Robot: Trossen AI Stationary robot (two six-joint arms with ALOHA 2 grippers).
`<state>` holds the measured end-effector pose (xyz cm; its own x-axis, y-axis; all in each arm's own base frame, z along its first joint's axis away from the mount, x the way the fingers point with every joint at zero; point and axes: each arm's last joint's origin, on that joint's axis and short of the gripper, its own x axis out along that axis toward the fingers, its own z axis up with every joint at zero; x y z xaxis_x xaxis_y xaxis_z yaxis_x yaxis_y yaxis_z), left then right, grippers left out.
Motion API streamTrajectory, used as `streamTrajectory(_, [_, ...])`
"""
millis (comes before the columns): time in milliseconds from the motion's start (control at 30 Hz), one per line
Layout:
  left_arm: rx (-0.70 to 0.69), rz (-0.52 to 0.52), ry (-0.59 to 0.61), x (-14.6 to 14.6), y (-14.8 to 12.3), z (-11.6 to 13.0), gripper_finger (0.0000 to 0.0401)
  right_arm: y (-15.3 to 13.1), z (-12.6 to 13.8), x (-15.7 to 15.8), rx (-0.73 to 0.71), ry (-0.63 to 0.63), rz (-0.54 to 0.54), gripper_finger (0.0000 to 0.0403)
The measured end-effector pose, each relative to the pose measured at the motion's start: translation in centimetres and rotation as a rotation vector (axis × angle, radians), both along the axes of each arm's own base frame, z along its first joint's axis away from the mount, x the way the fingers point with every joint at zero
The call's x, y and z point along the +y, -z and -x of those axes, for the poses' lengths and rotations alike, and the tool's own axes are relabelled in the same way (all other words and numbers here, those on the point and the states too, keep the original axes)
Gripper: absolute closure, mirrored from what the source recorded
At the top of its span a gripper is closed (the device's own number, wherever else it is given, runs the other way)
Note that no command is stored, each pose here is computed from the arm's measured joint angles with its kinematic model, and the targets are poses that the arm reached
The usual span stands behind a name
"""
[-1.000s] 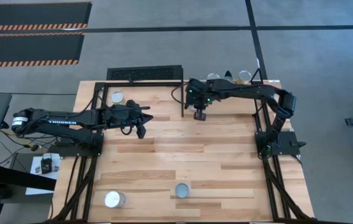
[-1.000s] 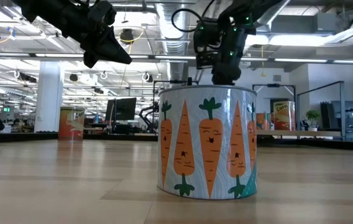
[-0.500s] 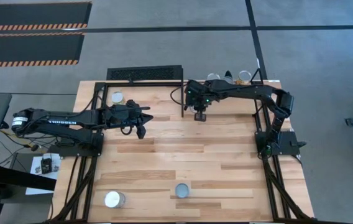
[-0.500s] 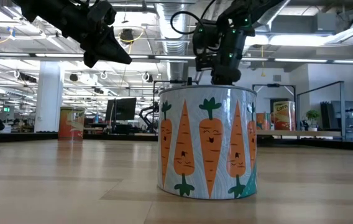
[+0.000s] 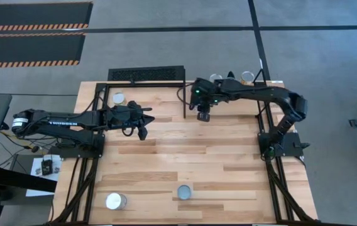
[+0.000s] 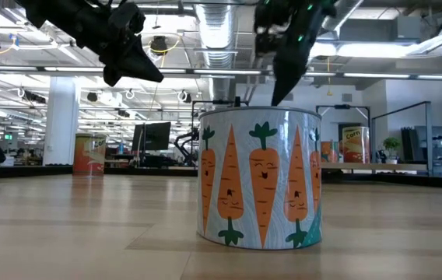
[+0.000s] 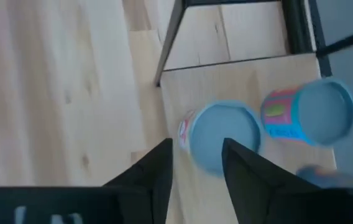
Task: Pick and place cans onto a shelf
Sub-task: Put the orange canned corn on the shelf
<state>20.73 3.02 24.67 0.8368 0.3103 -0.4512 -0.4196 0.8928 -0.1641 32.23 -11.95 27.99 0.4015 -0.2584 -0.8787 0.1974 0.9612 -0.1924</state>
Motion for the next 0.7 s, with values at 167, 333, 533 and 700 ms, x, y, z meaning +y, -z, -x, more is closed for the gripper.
streamTrajectory(167, [0.069,0.016,-0.039,0.5,-0.3,0.3,0.0401,-3.4,3.0,2.0,-0.064,0.049,-0.025,0.0297])
streamTrajectory(333, [0.19,0.033,-0.183,1.9,-1.6,1.3,0.0401,-2.9,5.7,4.2,-0.231,0.058,-0.084,0.0391])
streamTrajectory(533, [0.406,0.051,-0.358,4.1,-3.0,3.2,0.0381,-0.7,7.6,7.1,-0.498,0.15,-0.178,0.0384])
streamTrajectory(700, [0.632,0.073,-0.45,6.0,-1.6,4.3,0.0329,-0.5,8.0,9.6,-0.621,0.162,-0.173,0.0397])
